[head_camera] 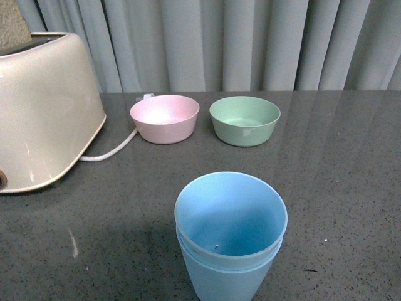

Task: Stack blue cups with both arms

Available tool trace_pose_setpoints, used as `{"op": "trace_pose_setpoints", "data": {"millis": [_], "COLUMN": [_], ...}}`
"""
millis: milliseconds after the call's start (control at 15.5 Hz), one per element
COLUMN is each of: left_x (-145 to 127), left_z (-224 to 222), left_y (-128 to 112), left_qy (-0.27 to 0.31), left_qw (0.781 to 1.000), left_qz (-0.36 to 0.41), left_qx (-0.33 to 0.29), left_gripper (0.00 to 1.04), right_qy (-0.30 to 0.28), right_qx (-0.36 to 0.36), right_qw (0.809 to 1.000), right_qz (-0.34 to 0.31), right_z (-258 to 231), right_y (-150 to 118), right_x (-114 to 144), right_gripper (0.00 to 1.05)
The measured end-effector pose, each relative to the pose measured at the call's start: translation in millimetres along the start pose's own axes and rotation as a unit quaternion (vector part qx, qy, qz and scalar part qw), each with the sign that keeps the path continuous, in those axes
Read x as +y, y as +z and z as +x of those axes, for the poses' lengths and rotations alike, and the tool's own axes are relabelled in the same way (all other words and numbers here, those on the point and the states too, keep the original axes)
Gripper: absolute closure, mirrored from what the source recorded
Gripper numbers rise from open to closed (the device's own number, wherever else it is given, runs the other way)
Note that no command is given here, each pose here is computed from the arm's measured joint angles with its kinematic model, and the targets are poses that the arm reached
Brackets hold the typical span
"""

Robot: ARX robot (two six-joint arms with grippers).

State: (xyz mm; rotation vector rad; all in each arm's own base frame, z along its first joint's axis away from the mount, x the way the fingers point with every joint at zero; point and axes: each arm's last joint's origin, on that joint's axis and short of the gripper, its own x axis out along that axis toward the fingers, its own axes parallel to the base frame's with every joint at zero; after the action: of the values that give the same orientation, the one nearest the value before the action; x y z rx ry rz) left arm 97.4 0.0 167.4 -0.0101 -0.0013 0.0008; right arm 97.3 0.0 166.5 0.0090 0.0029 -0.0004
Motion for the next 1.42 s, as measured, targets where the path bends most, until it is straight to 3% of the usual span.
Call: {"op": "trace_pose_setpoints", "data": {"millis": [579,1094,1416], "left_x": [0.0,0.0,0.0], "left_z": [0.0,0.0,0.0], "left_y": [0.0,0.0,-0.1], "left_qy": [0.000,0.000,0.000], "left_qw": [1.000,1.000,1.000], "left_qz": [0.000,0.000,0.000], "left_qx": [0.000,0.000,0.000], "left_gripper": [0.07,0.07,0.07], "right_qy": [0.000,0.000,0.000], "right_qx": [-0.004,-0.004,-0.004], "right_qw": [1.000,1.000,1.000], "right_qz": [-0.001,-0.001,-0.001], "right_z": [-0.2,-0.2,-0.2], "right_y": [0.6,0.6,0.6], "right_x": [0.0,0.0,0.0], "right_gripper": [1.01,0.08,0.07]}}
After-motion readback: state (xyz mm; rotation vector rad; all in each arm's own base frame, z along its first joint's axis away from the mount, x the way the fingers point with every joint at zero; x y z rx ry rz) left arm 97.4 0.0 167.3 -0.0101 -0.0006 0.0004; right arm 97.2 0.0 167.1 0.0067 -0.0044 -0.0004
